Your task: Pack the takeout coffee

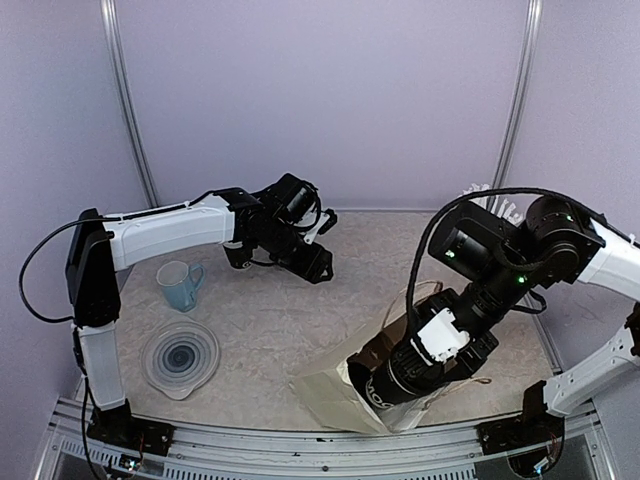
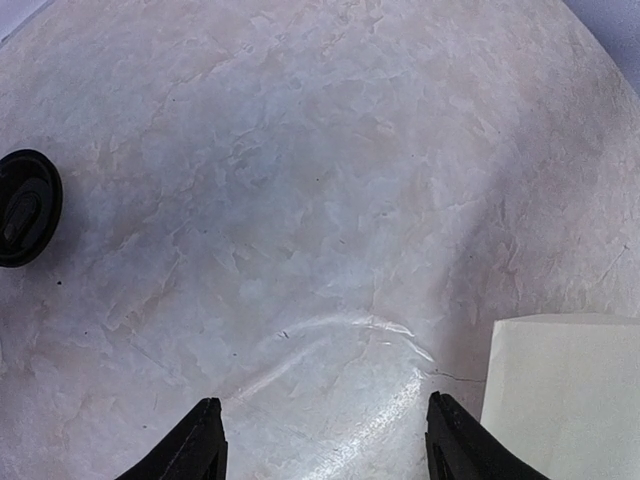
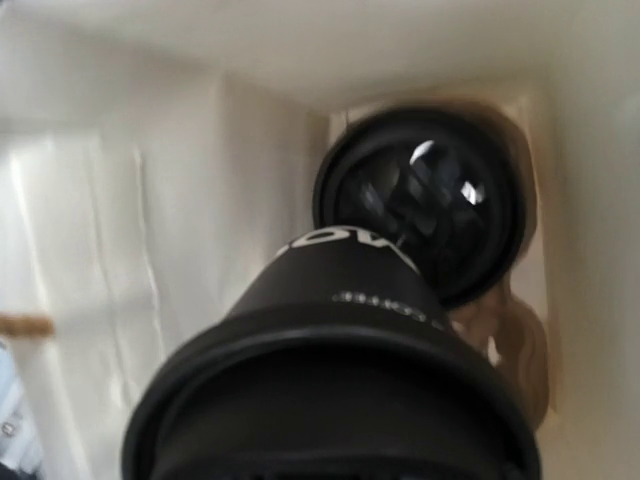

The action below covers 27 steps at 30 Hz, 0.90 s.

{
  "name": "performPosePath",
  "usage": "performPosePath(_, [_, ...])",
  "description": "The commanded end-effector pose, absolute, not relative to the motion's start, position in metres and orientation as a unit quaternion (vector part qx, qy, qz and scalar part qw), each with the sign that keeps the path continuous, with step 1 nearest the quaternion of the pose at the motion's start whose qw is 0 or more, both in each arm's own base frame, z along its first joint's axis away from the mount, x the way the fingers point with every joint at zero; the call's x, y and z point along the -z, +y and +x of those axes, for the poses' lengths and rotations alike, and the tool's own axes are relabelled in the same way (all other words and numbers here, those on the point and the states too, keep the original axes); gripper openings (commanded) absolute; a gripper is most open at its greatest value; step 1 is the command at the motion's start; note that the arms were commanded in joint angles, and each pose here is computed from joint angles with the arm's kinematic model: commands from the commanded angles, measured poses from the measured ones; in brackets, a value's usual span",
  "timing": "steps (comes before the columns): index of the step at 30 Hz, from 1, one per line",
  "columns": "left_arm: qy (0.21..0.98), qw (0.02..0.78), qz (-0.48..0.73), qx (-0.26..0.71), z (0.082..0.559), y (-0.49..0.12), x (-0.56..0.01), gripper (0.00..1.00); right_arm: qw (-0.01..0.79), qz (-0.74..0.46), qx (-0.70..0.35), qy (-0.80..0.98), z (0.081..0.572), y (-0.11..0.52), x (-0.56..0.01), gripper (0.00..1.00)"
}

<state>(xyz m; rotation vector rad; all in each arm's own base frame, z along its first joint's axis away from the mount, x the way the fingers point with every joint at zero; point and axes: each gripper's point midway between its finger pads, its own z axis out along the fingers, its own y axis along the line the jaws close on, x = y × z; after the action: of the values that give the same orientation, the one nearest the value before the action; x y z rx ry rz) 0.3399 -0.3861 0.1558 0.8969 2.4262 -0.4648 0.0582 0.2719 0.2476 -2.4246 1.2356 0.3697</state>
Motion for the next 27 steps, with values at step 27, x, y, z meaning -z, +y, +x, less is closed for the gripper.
performPosePath(27, [0.734,0.331,0.437,0.402,0.115,-0.402,-0.376,0.72,0.258,-0.816,-0.078,0.511,0.115,0.272,-0.252,0.43])
